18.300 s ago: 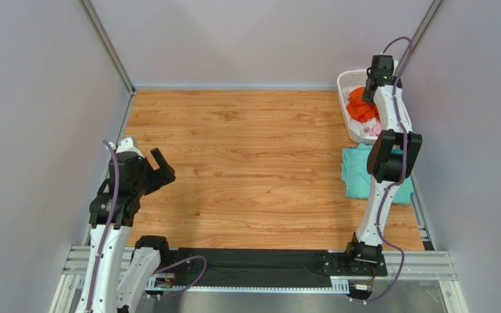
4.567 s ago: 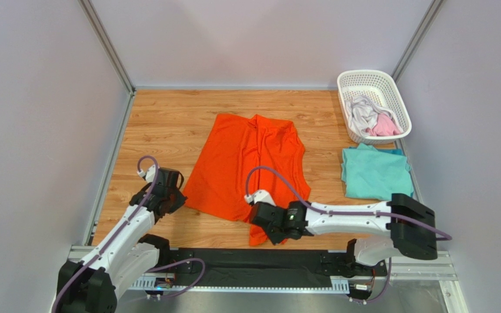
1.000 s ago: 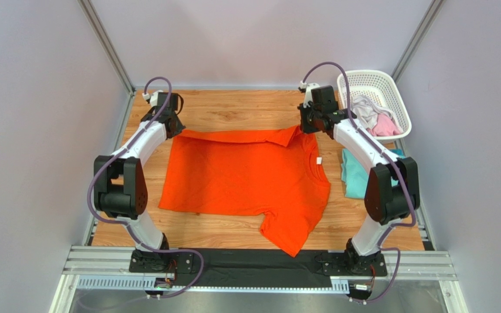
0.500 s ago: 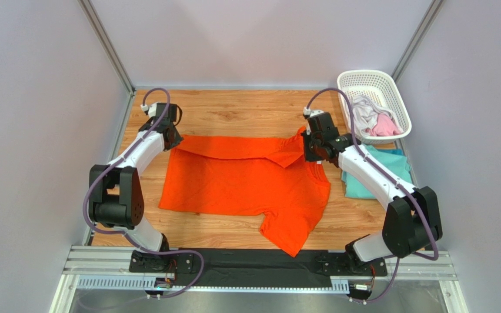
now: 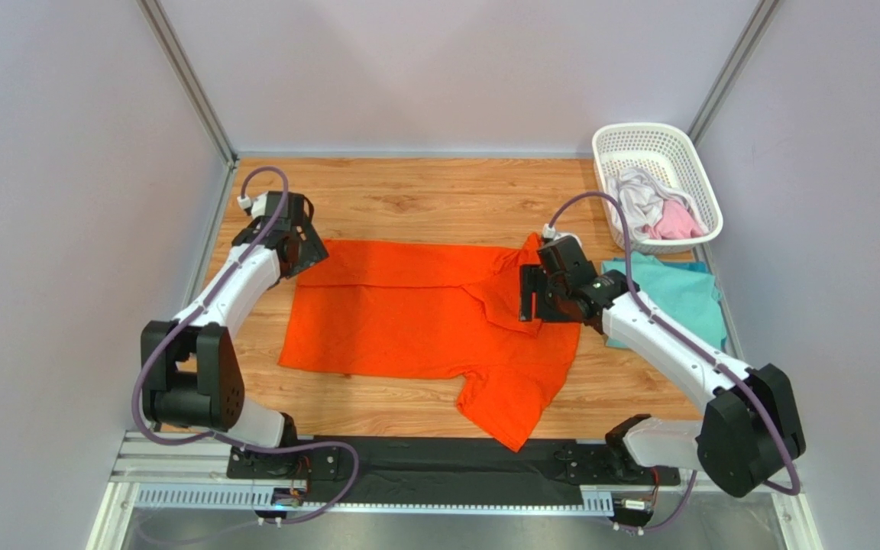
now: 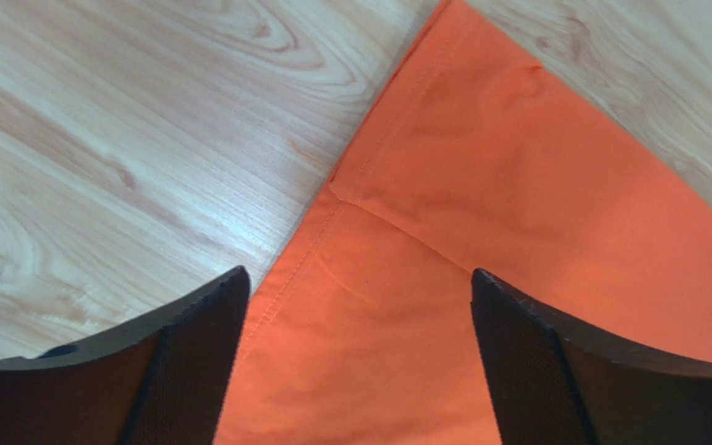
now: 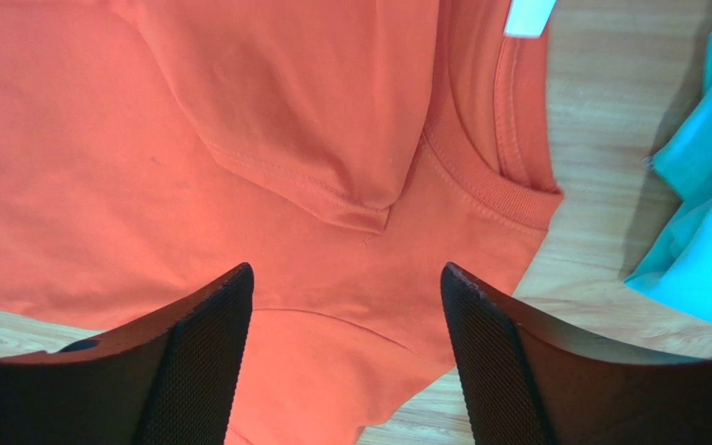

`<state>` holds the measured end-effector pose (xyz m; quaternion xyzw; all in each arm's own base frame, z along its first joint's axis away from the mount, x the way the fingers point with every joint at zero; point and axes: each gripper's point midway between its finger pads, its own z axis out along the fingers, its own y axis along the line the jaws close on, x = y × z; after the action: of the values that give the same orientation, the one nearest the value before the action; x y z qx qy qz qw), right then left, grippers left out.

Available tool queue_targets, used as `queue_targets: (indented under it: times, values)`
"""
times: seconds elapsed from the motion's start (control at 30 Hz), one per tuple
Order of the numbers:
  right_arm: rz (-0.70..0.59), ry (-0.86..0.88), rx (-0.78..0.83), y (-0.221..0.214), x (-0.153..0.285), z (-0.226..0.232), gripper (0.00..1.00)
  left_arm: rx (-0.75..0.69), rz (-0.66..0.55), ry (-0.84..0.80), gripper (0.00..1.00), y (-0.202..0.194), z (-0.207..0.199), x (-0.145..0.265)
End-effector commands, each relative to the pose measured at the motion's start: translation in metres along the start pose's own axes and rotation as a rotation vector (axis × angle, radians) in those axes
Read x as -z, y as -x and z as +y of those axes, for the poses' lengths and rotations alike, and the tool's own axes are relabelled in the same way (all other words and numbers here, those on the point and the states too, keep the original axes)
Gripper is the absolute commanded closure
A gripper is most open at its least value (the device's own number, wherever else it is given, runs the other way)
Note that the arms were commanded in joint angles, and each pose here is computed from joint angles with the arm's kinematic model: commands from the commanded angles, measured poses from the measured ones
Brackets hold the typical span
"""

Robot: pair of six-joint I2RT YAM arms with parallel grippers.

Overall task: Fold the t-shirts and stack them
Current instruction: Fold the tshirt

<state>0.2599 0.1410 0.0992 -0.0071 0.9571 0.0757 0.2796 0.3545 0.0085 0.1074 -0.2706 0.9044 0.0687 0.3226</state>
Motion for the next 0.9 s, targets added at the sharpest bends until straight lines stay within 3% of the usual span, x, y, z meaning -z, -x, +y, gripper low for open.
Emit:
queue_targets:
  times: [0.0,0.17,0.4,0.73,0.8,0.87]
  values:
    - [-0.15,0.004,-0.032,0.051,0.021,0.009,0.24,0.032,-0.053,-0.09,0.0,0.021,-0.009,0.027]
    - [-0.18,-0.053,-0.067,0.099,0.006,-0.006,0.24,0.009,-0.024,-0.233,0.0,0.027,-0.046,0.02]
    - [-0.117,-0.078,-0.014,0.146,-0.059,-0.009,0.38,-0.026,0.07,-0.297,0.0,0.034,-0.092,-0.027]
    - [-0.057,-0.091,-0.061,0.168,-0.114,-0.022,0.53,-0.041,0.198,-0.222,0.0,0.005,-0.096,-0.081]
    - [-0.053,-0.079,-0.066,0.17,-0.124,-0.021,0.7,-0.036,0.216,-0.188,0.0,-0.002,-0.09,-0.087]
    - [-0.053,-0.075,-0.079,0.169,-0.13,-0.021,0.71,-0.015,0.231,-0.165,0.0,-0.007,-0.085,-0.089]
